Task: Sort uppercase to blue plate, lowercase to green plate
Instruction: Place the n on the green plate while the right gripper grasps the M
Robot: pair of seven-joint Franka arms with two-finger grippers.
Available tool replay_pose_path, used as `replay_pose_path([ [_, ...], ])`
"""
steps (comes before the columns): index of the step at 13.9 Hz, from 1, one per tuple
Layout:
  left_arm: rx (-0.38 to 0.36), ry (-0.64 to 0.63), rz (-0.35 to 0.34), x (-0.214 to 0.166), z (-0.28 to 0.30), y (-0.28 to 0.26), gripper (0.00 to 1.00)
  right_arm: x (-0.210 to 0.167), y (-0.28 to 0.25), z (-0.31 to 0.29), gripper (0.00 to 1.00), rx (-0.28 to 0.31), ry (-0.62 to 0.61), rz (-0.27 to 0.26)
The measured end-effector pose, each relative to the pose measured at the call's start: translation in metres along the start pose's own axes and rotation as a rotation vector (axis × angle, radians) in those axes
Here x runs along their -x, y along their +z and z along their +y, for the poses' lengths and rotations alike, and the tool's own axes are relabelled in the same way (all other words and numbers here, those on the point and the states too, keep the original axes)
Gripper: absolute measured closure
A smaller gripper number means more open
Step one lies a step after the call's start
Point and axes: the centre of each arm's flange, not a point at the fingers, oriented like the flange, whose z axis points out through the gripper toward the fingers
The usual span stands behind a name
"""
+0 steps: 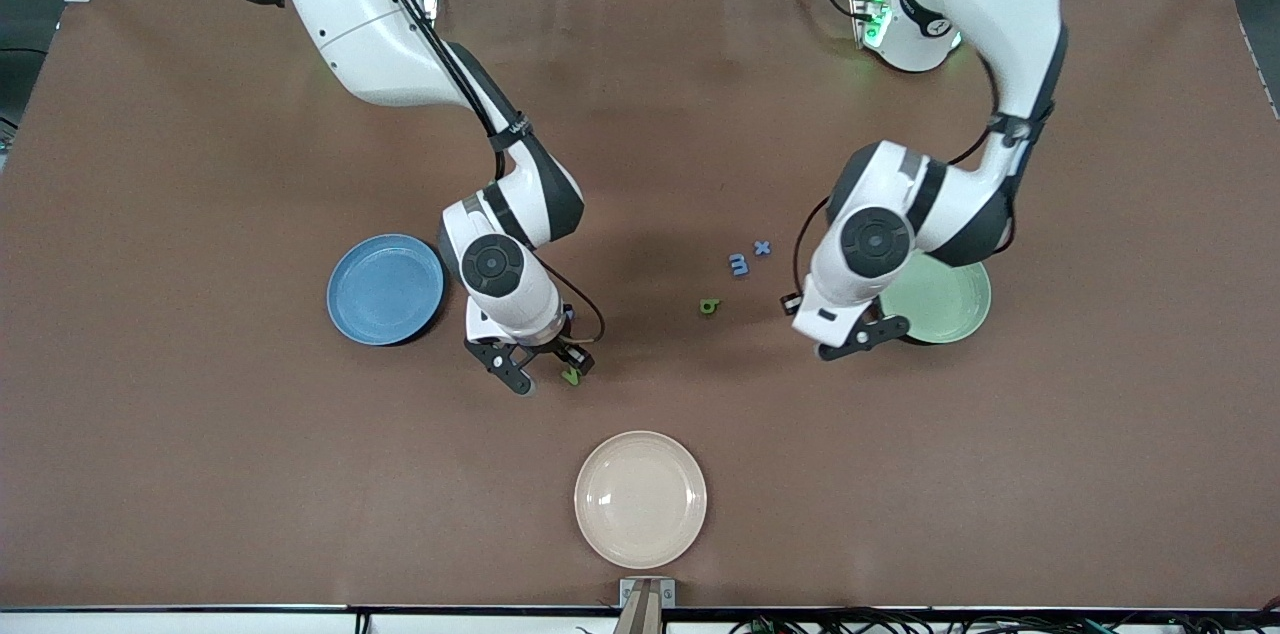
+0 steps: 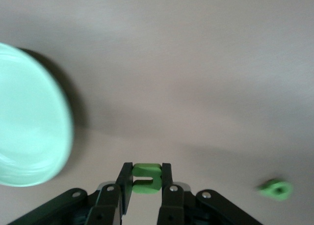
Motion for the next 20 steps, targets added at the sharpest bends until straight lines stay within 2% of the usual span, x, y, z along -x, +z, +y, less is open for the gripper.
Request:
replay_pose_path([
  [3, 0.004, 0.103, -0.009, 0.008, -0.059, 0.009, 0.73, -0.001, 0.012, -0.008, 0.26, -0.004, -0.011, 0.011],
  [8, 0.036, 0.290, 0.018, 0.020, -0.136, 0.053, 0.73, -0.001, 0.025, -0.015, 0.37, -0.001, -0.038, 0.033],
  [14, 0.052, 0.380, 0.041, 0.026, -0.162, 0.082, 0.73, -0.003, 0.030, -0.016, 0.48, 0.007, -0.039, 0.034],
  [15, 0.054, 0.385, 0.044, 0.027, -0.163, 0.086, 0.73, -0.003, 0.030, -0.016, 0.59, 0.010, -0.039, 0.035],
  [16, 0.057, 0.384, 0.051, 0.028, -0.165, 0.090, 0.73, -0.003, 0.025, -0.019, 0.65, 0.003, -0.040, 0.037],
  [20, 0.049, 0.400, 0.061, 0.030, -0.172, 0.107, 0.73, -0.006, 0.027, -0.017, 0.65, 0.023, -0.058, 0.053],
])
